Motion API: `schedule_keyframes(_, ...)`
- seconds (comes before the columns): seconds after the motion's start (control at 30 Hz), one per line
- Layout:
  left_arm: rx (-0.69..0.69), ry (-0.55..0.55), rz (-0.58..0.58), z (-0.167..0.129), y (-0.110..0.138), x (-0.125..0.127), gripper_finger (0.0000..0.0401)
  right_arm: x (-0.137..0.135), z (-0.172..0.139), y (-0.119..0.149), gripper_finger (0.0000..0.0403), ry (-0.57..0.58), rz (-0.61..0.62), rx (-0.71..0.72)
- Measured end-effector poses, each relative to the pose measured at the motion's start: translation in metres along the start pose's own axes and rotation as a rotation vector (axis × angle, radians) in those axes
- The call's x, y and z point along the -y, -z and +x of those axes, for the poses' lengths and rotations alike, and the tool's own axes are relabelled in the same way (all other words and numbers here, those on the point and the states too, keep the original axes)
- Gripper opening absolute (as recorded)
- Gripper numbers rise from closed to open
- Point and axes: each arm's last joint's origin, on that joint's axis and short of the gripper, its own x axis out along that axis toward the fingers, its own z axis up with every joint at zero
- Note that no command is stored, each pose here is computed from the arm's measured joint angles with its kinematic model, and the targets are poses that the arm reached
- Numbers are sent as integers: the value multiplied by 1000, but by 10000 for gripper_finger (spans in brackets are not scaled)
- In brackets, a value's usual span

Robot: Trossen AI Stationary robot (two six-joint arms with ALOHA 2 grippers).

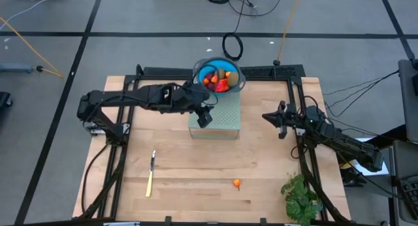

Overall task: Pick & Place Fruit
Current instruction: Put the peach into the blue strainer bowl on the shelf

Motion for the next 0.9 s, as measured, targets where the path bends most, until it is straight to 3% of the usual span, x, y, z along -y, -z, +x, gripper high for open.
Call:
schedule_keyframes(0.37, -1, 54, -5, -7, 7, 22, 80, -14, 2, -1, 4, -148, -4, 7)
schedule_keyframes(0.67, -40, 90, -60, 7, 36, 44, 10, -23, 3, 2, 1, -207, 1, -8)
schedule_keyframes(0.9, -9, 126, -89, 17, 56, 61, 9, -30, 4, 4, 1, -234, -1, -26)
